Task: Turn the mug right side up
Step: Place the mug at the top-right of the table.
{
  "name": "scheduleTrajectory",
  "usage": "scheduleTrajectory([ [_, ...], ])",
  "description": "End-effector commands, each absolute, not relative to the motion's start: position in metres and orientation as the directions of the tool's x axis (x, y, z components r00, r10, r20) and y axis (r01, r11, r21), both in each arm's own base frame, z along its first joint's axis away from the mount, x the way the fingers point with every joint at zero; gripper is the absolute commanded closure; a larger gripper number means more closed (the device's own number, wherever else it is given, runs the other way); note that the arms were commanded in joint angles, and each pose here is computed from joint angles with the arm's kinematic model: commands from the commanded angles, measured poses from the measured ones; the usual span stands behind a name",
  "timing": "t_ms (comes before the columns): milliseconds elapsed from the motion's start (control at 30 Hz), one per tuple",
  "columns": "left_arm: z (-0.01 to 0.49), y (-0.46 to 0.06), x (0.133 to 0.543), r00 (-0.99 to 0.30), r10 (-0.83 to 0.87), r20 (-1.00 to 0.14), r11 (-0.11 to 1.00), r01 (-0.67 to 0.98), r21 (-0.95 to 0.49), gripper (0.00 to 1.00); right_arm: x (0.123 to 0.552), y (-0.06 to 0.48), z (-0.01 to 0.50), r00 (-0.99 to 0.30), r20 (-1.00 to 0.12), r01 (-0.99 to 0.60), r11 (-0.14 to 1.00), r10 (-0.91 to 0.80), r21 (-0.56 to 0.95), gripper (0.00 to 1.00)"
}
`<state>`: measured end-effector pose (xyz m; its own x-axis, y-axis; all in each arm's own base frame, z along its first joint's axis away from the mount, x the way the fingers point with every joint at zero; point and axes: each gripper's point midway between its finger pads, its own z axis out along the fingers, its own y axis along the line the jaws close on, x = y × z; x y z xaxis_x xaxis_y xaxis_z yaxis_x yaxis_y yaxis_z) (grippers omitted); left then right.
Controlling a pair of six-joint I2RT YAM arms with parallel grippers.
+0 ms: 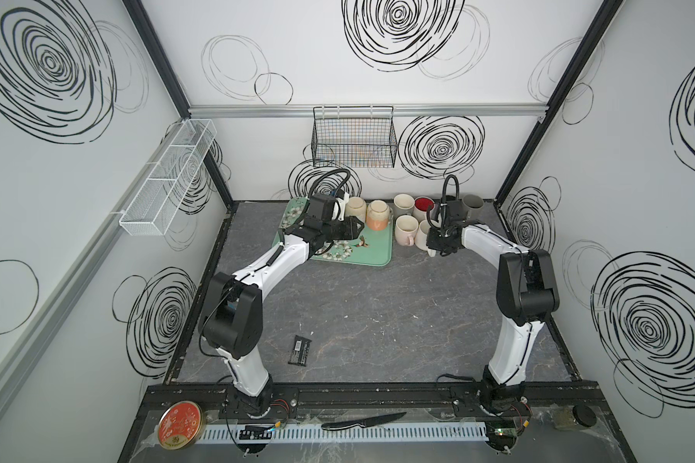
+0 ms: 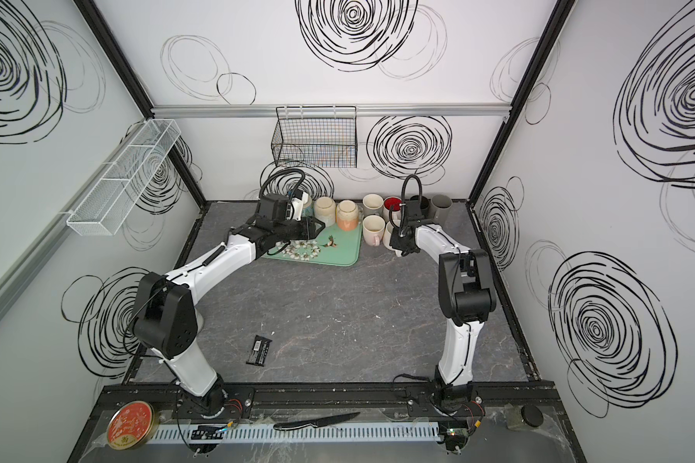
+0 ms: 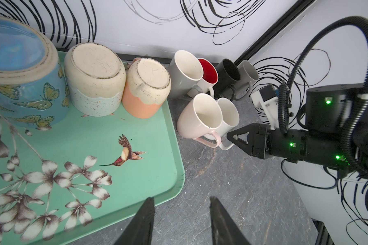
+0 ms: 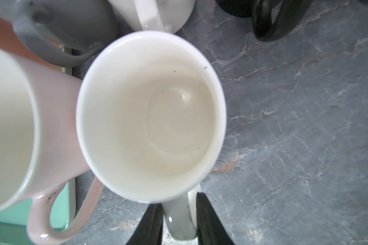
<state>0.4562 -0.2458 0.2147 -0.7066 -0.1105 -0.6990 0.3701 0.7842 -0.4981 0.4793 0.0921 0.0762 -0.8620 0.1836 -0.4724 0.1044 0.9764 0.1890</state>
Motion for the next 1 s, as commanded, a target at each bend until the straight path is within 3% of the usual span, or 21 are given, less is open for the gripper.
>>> scheduleTrajectory([
  [0,0.226,-0.239,0.453,-0.681,-0.104,-0.725,0.783,0.394,-0.481,0.53,0.485,0.095,0.092,-0.844,-0.499,0.099,0.972,0.196,0.214,0.71],
  [467,0.23,-0.235,0.452,-0.676,-0.104,-0.729,0.787,0.392,-0.476,0.53,0.5,0.096,0.094,-0.837,-0.511,0.093,0.972,0.194,0.216,0.74],
  [833,0.235,-0.22,0.462,-0.662,-0.128,-0.739,0.809,0.361,-0.464,0.52,0.494,0.099,0.13,-0.808,-0.573,0.06,0.985,0.141,0.159,0.69],
  [967,0.233,-0.184,0.476,-0.644,-0.191,-0.741,0.87,0.239,-0.432,0.44,0.489,0.106,0.148,-0.787,-0.602,0.039,0.983,0.139,0.177,0.69],
])
